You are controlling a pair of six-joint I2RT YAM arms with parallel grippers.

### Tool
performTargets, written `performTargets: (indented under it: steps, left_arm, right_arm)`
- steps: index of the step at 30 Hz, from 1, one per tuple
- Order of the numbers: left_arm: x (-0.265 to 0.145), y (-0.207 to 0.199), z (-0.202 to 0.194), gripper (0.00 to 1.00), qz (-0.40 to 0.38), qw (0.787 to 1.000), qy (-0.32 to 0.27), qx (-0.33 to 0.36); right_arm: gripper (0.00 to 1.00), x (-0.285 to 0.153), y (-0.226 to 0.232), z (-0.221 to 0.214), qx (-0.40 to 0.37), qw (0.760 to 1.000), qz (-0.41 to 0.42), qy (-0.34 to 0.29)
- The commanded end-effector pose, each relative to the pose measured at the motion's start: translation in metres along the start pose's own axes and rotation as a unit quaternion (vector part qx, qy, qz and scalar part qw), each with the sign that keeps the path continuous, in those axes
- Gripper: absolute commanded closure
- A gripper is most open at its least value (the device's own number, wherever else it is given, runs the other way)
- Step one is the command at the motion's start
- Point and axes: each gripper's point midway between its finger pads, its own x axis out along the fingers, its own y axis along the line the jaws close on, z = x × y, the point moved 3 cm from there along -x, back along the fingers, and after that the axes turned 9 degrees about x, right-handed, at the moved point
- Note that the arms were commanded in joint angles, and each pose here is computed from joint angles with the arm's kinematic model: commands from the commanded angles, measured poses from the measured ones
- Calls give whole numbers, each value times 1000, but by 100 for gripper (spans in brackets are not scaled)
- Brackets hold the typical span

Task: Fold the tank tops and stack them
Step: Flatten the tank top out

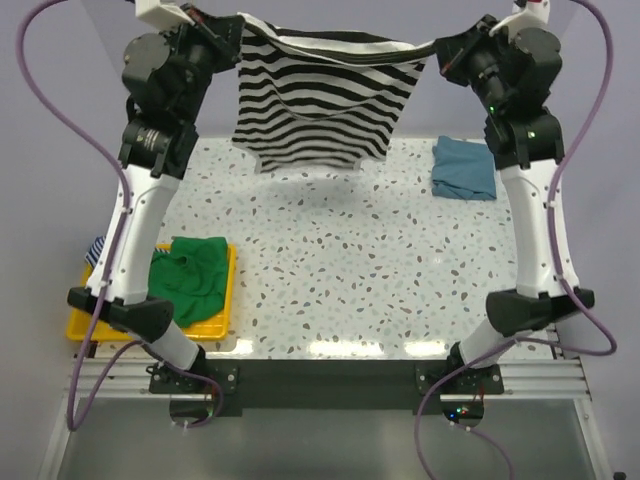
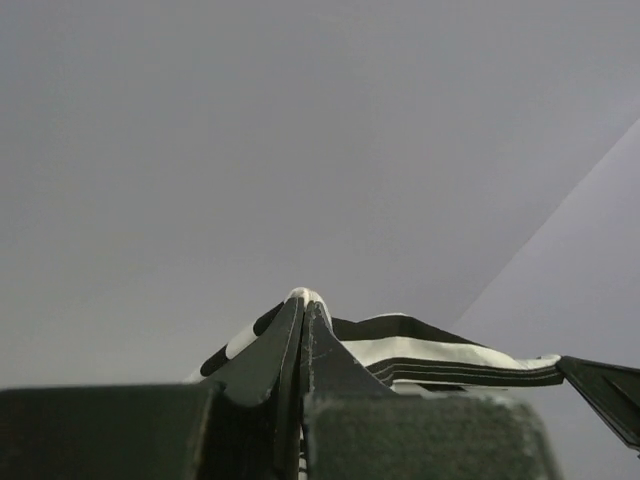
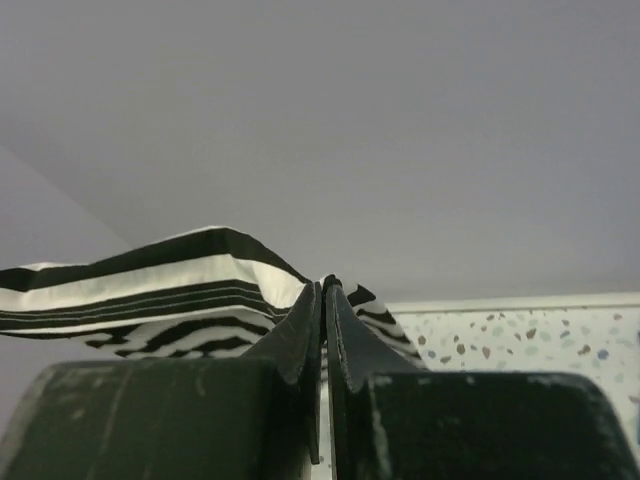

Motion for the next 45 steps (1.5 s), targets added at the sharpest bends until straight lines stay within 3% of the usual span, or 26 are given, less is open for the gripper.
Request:
performTargets:
  steps: [1, 2, 4, 5, 7, 8, 10, 11, 13, 14, 15, 16, 17, 19, 22, 25, 29, 31, 32, 33, 35, 36, 37, 39, 45]
  left_arm:
    - [-44, -2, 31, 100, -10, 999, -43, 11]
    - [-44, 15, -12, 100, 12, 1000, 5, 5]
    - [-69, 23, -27, 100, 26, 999, 27, -5]
    - [-78, 42, -82, 100, 49, 995, 88, -20]
    - [-107, 51, -115, 100, 52, 990, 124, -43]
    - [-127, 69, -178, 100, 72, 975, 197, -67]
    - [-159, 72, -226, 100, 52, 961, 256, -91]
    - [-189, 87, -278, 100, 76, 940, 317, -102]
    - [-222, 92, -314, 100, 72, 922, 364, -108]
    - [-251, 99, -344, 99, 82, 903, 406, -115]
    - [-266, 96, -358, 93, 78, 893, 428, -119]
    - [-276, 89, -363, 84, 60, 888, 438, -128]
    - [-292, 84, -375, 69, 55, 878, 458, -132]
    - [-301, 80, -375, 61, 58, 874, 466, -124]
    - [-296, 80, -362, 55, 72, 877, 464, -104]
    - [-274, 81, -342, 54, 95, 886, 447, -72]
    - [-250, 81, -353, 58, 92, 884, 454, -59]
    - [-231, 83, -371, 60, 88, 880, 465, -45]
    - [-210, 77, -365, 61, 77, 889, 450, -40]
    - [-203, 85, -387, 62, 93, 876, 473, -29]
    - [-172, 76, -390, 64, 71, 881, 467, -14]
    - [-169, 83, -414, 65, 78, 868, 490, -8]
    - [-156, 80, -415, 66, 74, 871, 486, -6]
    - [-156, 87, -438, 68, 84, 856, 510, -3]
    - [-175, 98, -457, 69, 123, 845, 519, -30]
  right_arm:
    - [100, -35, -4, 0, -19, 1000, 0, -11]
    - [100, -32, -32, -32, -17, 999, -32, 23]
    - [100, -49, -51, -55, -6, 997, -59, 50]
    - [100, -53, -85, -99, 3, 990, -97, 104]
    - [100, -75, -110, -134, 22, 981, -130, 141]
    - [100, -91, -146, -183, 29, 965, -171, 198]
    - [100, -120, -177, -213, 24, 949, -222, 223]
    - [100, -143, -206, -248, 26, 930, -258, 260]
    - [92, -168, -236, -272, 35, 908, -306, 283]
    - [89, -187, -253, -292, 42, 893, -328, 307]
    - [84, -195, -262, -297, 47, 886, -341, 311]
    - [68, -203, -268, -303, 49, 879, -351, 318]
    - [60, -210, -273, -309, 51, 874, -358, 324]
    - [39, -215, -275, -308, 45, 871, -365, 326]
    - [30, -211, -269, -292, 31, 875, -367, 313]
    - [30, -203, -258, -278, 27, 888, -347, 300]
    - [33, -200, -260, -291, 49, 888, -341, 303]
    - [33, -194, -259, -303, 63, 888, -332, 312]
    - [33, -192, -263, -306, 61, 885, -341, 310]
    - [33, -184, -270, -312, 63, 883, -346, 310]
    - [33, -173, -283, -312, 52, 875, -374, 304]
    - [35, -168, -288, -313, 46, 870, -382, 307]
    - [36, -153, -296, -317, 43, 863, -393, 314]
    - [37, -139, -307, -320, 34, 857, -409, 312]
    - [40, -89, -332, -335, 23, 840, -427, 335]
